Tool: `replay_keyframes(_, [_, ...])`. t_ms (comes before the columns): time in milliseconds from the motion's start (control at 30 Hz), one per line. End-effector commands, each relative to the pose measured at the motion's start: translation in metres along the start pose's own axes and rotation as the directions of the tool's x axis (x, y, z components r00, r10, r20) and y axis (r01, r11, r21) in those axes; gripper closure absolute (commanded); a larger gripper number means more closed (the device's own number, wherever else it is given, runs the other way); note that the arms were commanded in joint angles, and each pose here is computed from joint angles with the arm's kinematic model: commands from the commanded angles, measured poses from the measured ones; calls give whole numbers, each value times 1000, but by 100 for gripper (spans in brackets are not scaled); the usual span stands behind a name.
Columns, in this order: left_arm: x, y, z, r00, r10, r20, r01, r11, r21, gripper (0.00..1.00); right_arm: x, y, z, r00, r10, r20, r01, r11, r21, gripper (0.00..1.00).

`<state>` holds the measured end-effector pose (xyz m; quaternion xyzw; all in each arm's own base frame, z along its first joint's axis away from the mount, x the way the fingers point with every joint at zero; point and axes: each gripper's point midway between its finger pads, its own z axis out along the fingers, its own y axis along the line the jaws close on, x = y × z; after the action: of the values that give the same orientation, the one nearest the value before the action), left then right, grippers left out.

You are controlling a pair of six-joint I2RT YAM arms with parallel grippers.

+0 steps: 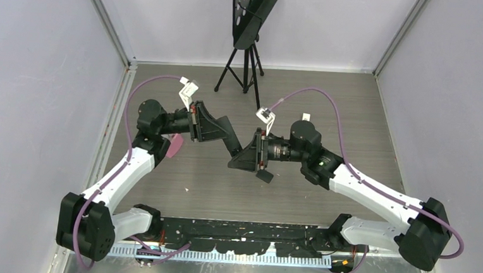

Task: Load the batteries into the remote control

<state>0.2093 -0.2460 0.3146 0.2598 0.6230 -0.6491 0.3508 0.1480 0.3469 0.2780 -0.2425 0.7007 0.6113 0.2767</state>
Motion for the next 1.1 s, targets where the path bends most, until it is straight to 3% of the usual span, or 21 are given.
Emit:
replay_keyframes(0, [-9, -19, 1, 997, 77, 11, -78, 996, 50, 100, -31, 40, -16, 984, -118, 137, 130, 988, -80, 41])
replay_keyframes(133, [-8, -17, 1, 997, 71, 9, -71, 996, 48, 100, -49, 49, -36, 949, -163, 270, 175, 984, -22, 34])
replay_keyframes(333, [-8, -19, 1, 997, 73, 7, -73, 996, 52, 100, -63, 3, -60, 908, -179, 380, 82, 963, 258, 25])
replay_keyframes(433, [-7, -24, 1, 997, 81, 0, -81, 995, 65, 100, -54, -3, -50, 933, -170, 316, 88, 962, 258, 24])
replay_keyframes(600, [-4, -34, 2, 994, 108, -12, -106, 990, 95, 100, -27, 20, -19, 984, -135, 117, 132, 991, 38, 25])
replay_keyframes(733, [-3, -40, 3, 993, 114, -20, -111, 988, 111, 100, -22, 28, -5, 991, -117, 62, 120, 991, -50, 44])
replay_keyframes(900, [-11, -43, 4, 996, 89, 18, -90, 992, 92, 98, -35, 30, 0, 985, -104, 136, 113, 992, -61, 76])
replay_keyframes(1067, [-34, -40, 7, 989, 5, 148, -10, 999, 35, 60, -52, 24, -1, 964, -70, 258, 82, 996, -34, 91])
